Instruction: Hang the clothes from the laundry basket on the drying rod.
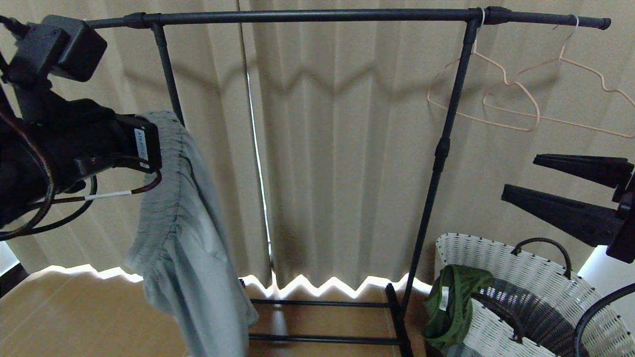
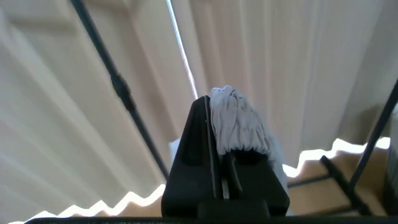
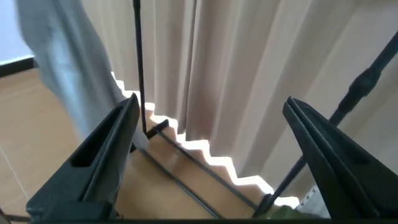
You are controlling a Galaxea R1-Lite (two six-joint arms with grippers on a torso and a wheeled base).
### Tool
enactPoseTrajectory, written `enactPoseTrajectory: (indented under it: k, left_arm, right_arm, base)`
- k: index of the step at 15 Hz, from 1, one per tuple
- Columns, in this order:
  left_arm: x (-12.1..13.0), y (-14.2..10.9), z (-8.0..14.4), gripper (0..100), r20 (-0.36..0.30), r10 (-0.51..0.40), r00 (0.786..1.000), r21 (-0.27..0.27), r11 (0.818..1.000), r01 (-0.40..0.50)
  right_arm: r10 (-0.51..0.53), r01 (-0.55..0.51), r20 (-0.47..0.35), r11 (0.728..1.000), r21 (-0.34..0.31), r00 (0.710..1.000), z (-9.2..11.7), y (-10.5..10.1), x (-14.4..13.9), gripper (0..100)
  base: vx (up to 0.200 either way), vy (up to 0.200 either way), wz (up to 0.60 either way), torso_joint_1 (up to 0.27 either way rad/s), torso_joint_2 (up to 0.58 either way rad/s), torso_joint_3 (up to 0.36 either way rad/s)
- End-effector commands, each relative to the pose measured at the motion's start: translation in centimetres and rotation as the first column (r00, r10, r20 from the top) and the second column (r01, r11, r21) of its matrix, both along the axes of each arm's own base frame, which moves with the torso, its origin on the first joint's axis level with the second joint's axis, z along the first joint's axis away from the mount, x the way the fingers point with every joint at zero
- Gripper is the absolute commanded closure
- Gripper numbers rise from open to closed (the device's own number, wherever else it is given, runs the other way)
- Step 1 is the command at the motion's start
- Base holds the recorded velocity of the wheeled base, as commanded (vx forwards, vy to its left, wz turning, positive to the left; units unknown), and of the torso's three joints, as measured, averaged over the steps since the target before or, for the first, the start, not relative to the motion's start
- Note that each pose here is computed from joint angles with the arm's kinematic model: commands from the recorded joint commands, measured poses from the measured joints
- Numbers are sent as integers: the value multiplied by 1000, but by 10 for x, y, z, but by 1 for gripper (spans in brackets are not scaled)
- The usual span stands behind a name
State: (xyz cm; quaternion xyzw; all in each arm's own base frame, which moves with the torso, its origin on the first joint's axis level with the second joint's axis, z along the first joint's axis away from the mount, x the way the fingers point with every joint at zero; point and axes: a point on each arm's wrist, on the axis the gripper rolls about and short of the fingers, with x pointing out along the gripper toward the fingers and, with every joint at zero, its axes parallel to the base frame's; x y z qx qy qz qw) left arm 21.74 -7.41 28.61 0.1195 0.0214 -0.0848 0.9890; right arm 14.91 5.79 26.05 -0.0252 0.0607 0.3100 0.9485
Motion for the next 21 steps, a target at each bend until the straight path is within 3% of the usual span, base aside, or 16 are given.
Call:
enactPoseTrajectory:
  k: [1,4,7,10,12,15,17,20,21]
  left_arm:
    - [-11,4,-14,100,-36,3,999,17,1000,-2]
    - [-16,7,-28,100,-76,13,997,34,999,-10]
    - [-45,23,-44,100,-95,41,995,40,999,-37]
    - [-88,39,-72,100,-113,52,992,43,998,-48]
    - [-110,45,-86,100,-110,48,993,39,998,-44]
    - [-125,55,-94,100,-90,92,992,26,996,-90]
    - [-133,58,-97,100,-80,89,993,-13,996,-90]
    - [-154,63,-105,100,-49,68,997,-150,986,-74]
    - [-159,64,-108,100,-37,58,998,-153,986,-63]
  right_arm:
    - [-36,36,-4,998,-55,999,-10,-4,3,0]
    - [-208,209,28,958,-198,978,-24,-21,10,0]
    - [-337,336,41,907,-255,941,-41,-28,8,0]
    - [-420,433,105,870,-235,902,-66,-33,4,0]
    - [-444,469,157,860,-201,882,-82,-38,-4,0]
    - [-459,492,189,845,-207,868,-100,-43,-17,0]
    - [-471,505,189,834,-225,862,-106,-46,-20,0]
    - [-465,504,212,838,-208,860,-107,-47,-34,0]
    - [-464,504,211,838,-210,860,-109,-47,-37,0]
  base:
    - [0,0,0,0,0,0]
    - [0,0,0,0,0,0]
    - [0,0,0,0,0,0]
    - [0,0,0,0,0,0]
    - [0,0,0,0,0,0]
    - [0,0,0,0,0,0]
    - [0,0,0,0,0,0]
    - [0,0,0,0,0,0]
    - [0,0,0,0,0,0]
